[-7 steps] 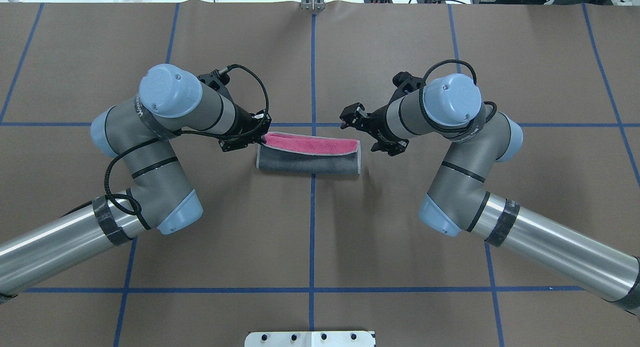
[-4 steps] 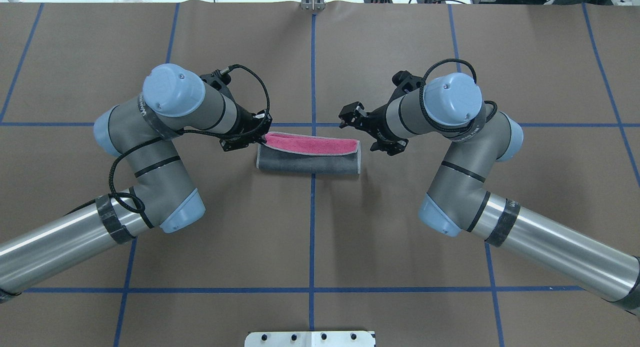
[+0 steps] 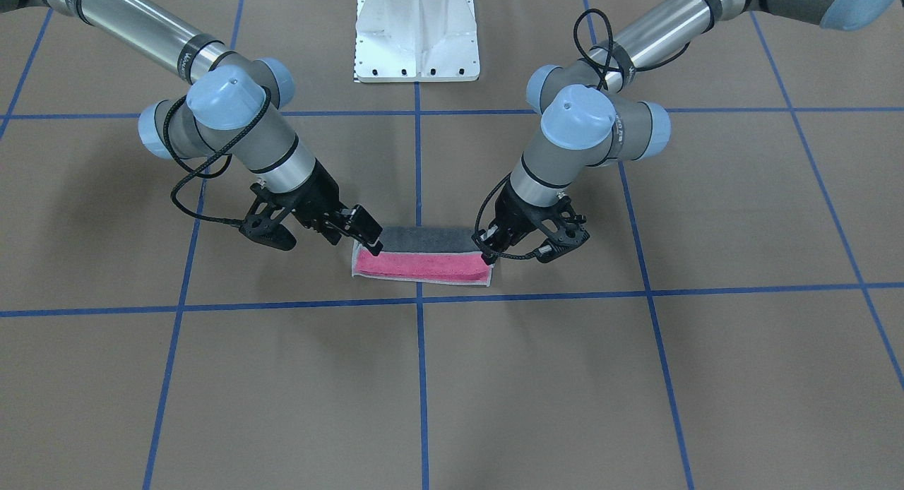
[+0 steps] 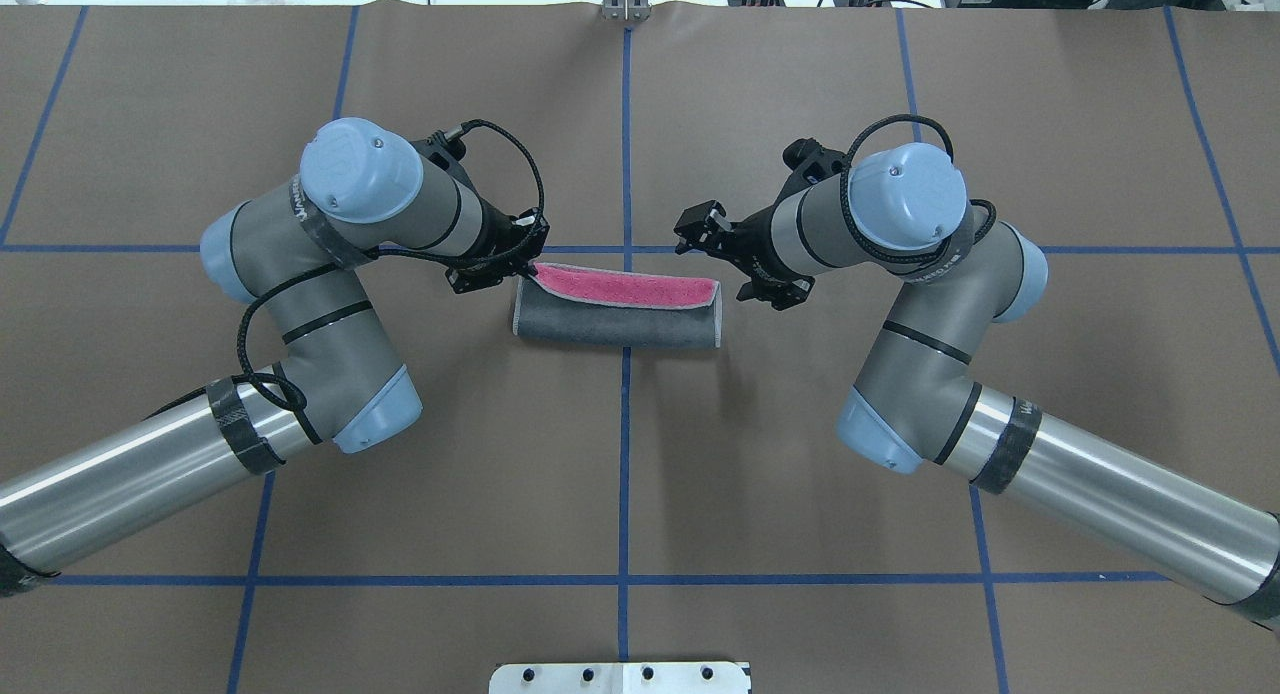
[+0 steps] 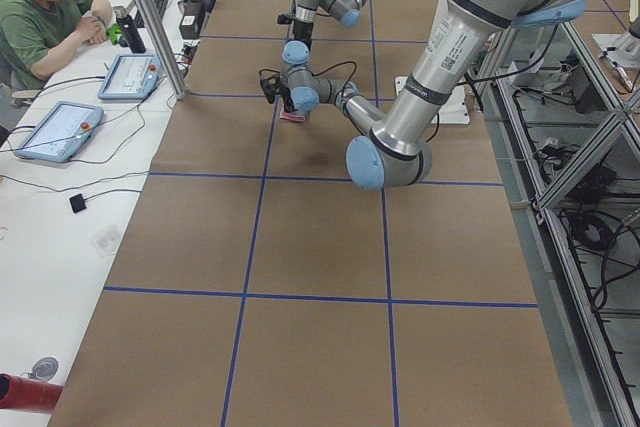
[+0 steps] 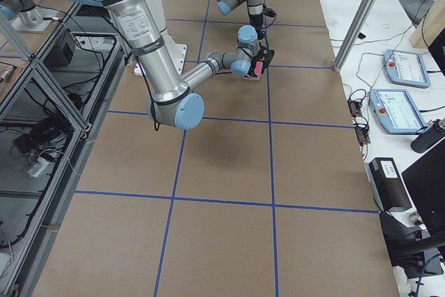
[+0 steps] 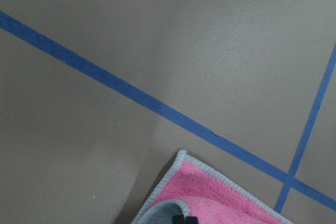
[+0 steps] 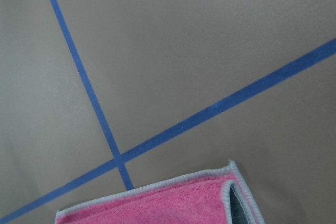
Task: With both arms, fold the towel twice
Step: 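Open both grippers and release the folded towel edge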
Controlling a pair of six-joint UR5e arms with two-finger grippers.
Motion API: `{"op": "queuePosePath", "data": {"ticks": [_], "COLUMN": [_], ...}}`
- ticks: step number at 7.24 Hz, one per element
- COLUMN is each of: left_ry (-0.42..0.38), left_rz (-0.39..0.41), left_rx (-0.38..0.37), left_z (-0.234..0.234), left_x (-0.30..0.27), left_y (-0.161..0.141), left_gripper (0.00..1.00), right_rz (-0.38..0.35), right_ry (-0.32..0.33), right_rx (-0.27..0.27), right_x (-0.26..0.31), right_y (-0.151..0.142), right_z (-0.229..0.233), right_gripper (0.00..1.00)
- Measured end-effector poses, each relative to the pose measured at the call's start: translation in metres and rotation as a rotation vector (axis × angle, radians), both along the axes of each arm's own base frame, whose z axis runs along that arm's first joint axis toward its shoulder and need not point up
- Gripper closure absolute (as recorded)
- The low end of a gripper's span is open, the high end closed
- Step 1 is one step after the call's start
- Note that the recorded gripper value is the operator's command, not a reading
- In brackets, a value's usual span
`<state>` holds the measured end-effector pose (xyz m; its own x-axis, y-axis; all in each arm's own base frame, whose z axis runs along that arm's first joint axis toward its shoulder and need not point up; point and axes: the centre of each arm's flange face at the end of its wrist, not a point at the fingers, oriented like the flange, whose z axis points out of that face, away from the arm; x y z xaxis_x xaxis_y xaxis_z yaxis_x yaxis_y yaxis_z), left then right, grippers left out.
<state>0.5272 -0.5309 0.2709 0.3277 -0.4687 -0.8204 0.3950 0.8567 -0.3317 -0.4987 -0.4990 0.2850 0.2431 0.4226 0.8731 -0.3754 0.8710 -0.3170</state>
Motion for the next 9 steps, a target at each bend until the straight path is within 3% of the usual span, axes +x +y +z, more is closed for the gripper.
{"op": "queuePosePath", "data": {"ticks": [1,2,3,7,8,9], "left_ry": [-0.008,-0.017,-0.027,-0.026,-0.02,-0.012], "left_rz": [-0.009,-0.019,-0.027,-0.068,-0.075,-0.076], "left_rx": [-0.002,-0.004,-0.007,-0.038,-0.041,-0.04], "left_z": [0.001,0.004,0.008,0.011,0.008,0.002], "left_x": [0.003,0.004,0.004,-0.005,-0.006,-0.006], "left_y": [-0.005,-0.008,-0.012,-0.027,-0.028,-0.029], "left_gripper": [0.98,0.53,0.02,0.03,0.3,0.43], "right_rz": [0.0,0.0,0.0,-0.001,-0.002,-0.004], "right_ry": [-0.001,-0.001,0.0,-0.001,-0.003,-0.005], "right_rx": [0.0,0.0,0.0,0.0,0.0,0.001], "right_x": [0.0,0.001,0.001,0.001,0.001,0.002], "right_y": [0.0,0.0,0.0,0.0,0.001,0.001], "right_z": [0.0,0.0,0.0,0.0,-0.001,-0.002], "right_gripper": [0.01,0.01,0.01,0.01,0.01,0.01]}}
